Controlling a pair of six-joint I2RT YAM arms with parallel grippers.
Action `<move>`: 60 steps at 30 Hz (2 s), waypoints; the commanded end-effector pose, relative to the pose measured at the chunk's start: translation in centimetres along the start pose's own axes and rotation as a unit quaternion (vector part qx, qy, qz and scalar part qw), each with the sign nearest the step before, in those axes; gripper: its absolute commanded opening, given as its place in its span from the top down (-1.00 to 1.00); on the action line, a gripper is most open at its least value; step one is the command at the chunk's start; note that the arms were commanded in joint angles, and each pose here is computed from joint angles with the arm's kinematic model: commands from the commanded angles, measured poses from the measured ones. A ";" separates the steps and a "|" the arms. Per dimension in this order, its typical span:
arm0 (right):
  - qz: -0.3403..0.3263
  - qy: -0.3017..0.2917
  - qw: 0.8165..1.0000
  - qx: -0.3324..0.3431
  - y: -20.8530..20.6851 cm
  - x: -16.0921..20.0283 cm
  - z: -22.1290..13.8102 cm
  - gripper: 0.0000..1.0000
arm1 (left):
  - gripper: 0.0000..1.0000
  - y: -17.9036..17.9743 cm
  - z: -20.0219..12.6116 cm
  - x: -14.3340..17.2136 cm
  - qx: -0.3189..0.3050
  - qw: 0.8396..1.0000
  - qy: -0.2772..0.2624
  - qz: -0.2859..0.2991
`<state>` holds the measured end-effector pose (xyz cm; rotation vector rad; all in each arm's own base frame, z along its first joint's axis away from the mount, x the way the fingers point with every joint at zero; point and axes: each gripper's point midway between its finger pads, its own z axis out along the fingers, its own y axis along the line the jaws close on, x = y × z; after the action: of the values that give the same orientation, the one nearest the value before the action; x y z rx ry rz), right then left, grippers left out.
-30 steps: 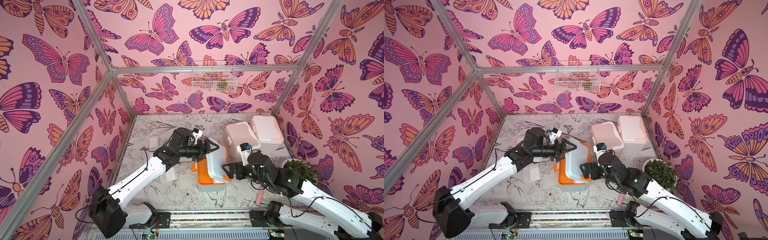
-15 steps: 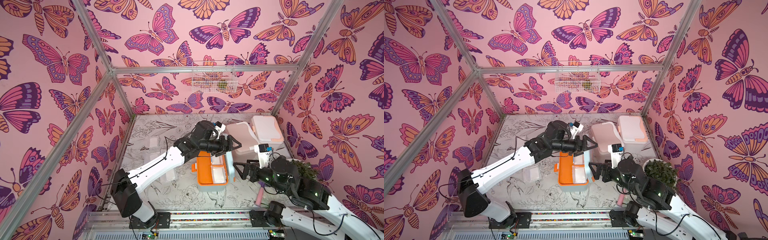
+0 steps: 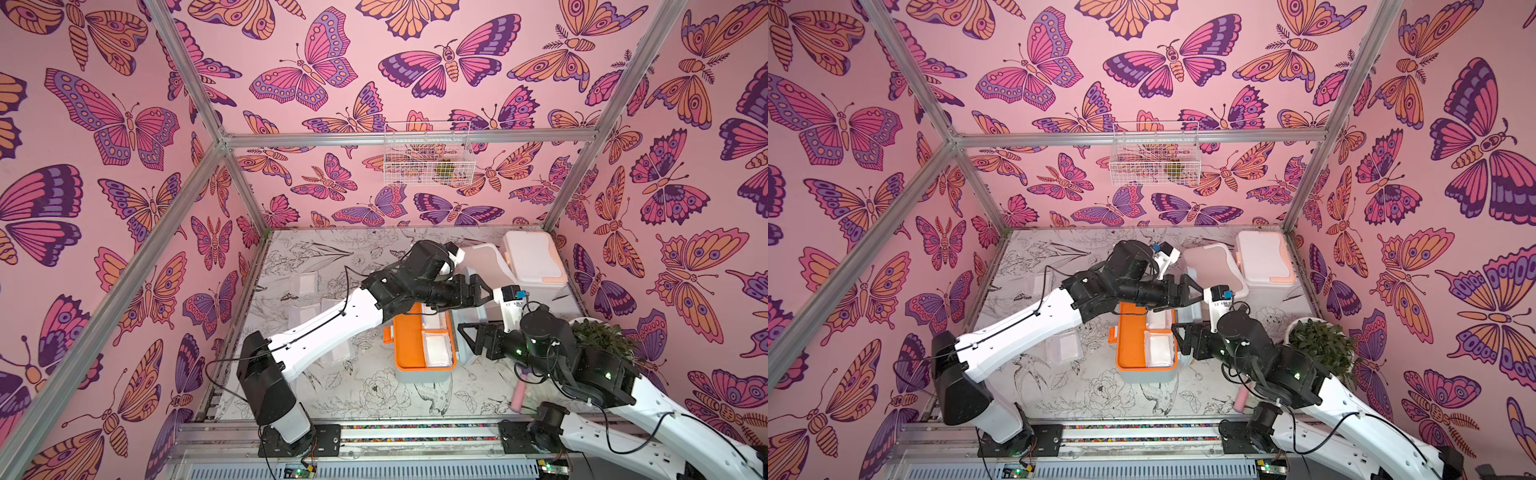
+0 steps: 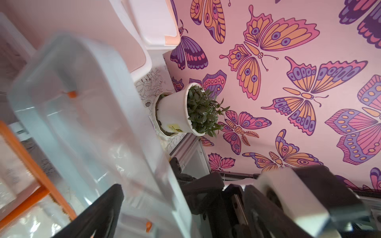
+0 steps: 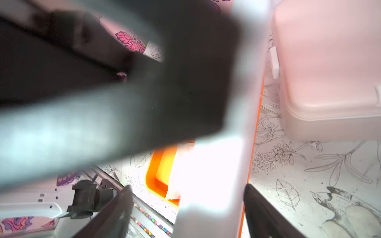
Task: Open first aid kits and take out gauze
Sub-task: Open the lid of the first aid kit, then pick up the gauze from the first aid kit.
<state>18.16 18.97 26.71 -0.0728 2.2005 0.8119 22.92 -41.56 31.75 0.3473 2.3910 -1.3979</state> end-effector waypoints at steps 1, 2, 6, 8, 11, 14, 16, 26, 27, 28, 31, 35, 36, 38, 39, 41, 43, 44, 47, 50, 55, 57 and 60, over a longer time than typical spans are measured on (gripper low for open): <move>0.007 -0.012 0.999 0.032 -1.2 -0.3 -0.4 -0.45 | -0.90 2.5 -3.8 -0.7 -0.066 0.996 -0.051 0.030; 0.007 -0.013 0.999 0.038 -1.5 -0.3 -0.4 -0.39 | -0.91 3.4 -4.4 -0.7 -0.084 0.994 -0.058 0.030; 0.005 -0.014 0.998 0.057 -2.3 -0.2 -0.6 -0.34 | -0.83 8.8 -6.7 0.1 -0.191 0.979 -0.060 0.033; 0.006 -0.013 0.998 0.060 -2.5 0.0 -0.5 -0.34 | -0.73 11.6 -7.5 0.7 -0.255 0.965 -0.045 0.044; 0.007 -0.009 0.998 0.062 -2.6 0.2 -0.3 -0.34 | -0.57 14.1 -7.6 1.3 -0.314 0.948 -0.014 0.055; 0.009 -0.006 0.998 0.067 -2.7 0.3 -0.1 -0.35 | -0.27 14.9 -6.1 1.5 -0.326 0.943 0.018 0.065; 0.012 -0.005 0.997 0.075 -3.0 0.3 0.0 -0.35 | -0.04 15.5 -5.2 1.4 -0.339 0.937 0.038 0.071; 0.015 0.003 0.996 0.088 -3.5 0.8 0.1 -0.35 | 0.11 18.5 -1.7 0.3 -0.386 0.916 0.080 0.078; 0.015 0.003 0.996 0.088 -3.5 0.8 0.1 -0.35 | 0.12 18.6 -1.4 0.3 -0.385 0.916 0.084 0.075; 0.015 0.004 0.996 0.089 -3.5 0.9 0.1 -0.35 | 0.14 18.6 -1.0 0.3 -0.382 0.917 0.086 0.074; 0.017 0.001 0.995 0.094 -3.7 0.8 0.2 -0.35 | 0.17 18.9 0.0 0.4 -0.375 0.919 0.098 0.070; 0.019 0.001 0.995 0.097 -3.9 0.9 0.3 -0.35 | 0.24 19.8 0.8 0.6 -0.376 0.918 0.110 0.059; 0.020 0.001 0.995 0.098 -4.0 1.0 0.3 -0.35 | 0.26 20.1 0.9 0.7 -0.377 0.918 0.113 0.057; 0.021 0.001 0.995 0.100 -4.1 1.0 0.3 -0.35 | 0.32 20.5 1.0 0.7 -0.380 0.916 0.114 0.053; 0.022 0.001 0.995 0.100 -4.1 1.0 0.3 -0.35 | 0.35 20.7 1.0 0.8 -0.382 0.916 0.116 0.051; 0.022 0.001 0.994 0.103 -4.2 1.1 0.3 -0.35 | 0.46 20.9 1.0 0.7 -0.384 0.915 0.115 0.049; 0.024 0.000 0.994 0.104 -4.3 1.1 0.3 -0.35 | 0.62 20.9 1.0 0.8 -0.384 0.915 0.115 0.048; 0.023 0.001 0.994 0.104 -4.3 1.1 0.3 -0.35 | 0.73 20.9 0.9 0.8 -0.384 0.915 0.115 0.048; 0.024 -0.001 0.994 0.103 -4.3 1.1 0.3 -0.35 | 1.00 20.4 0.8 0.7 -0.377 0.918 0.113 0.046; 0.025 -0.001 0.994 0.103 -4.3 1.1 0.3 -0.34 | 1.00 19.1 0.3 0.4 -0.361 0.926 0.105 0.046; 0.024 -0.002 0.994 0.105 -4.3 1.0 0.2 -0.35 | 1.00 15.8 -1.8 -0.9 -0.327 0.941 0.069 0.060; 0.024 -0.002 0.994 0.105 -4.3 1.0 0.3 -0.35 | 1.00 14.9 -3.1 -1.5 -0.319 0.944 0.054 0.065; 0.025 0.000 0.994 0.106 -4.4 1.1 0.3 -0.34 | 1.00 13.5 -5.6 -2.6 -0.305 0.949 0.027 0.072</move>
<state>18.92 16.39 23.99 0.0732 2.2718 0.6328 29.69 -31.77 21.48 0.3835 2.6866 -0.4917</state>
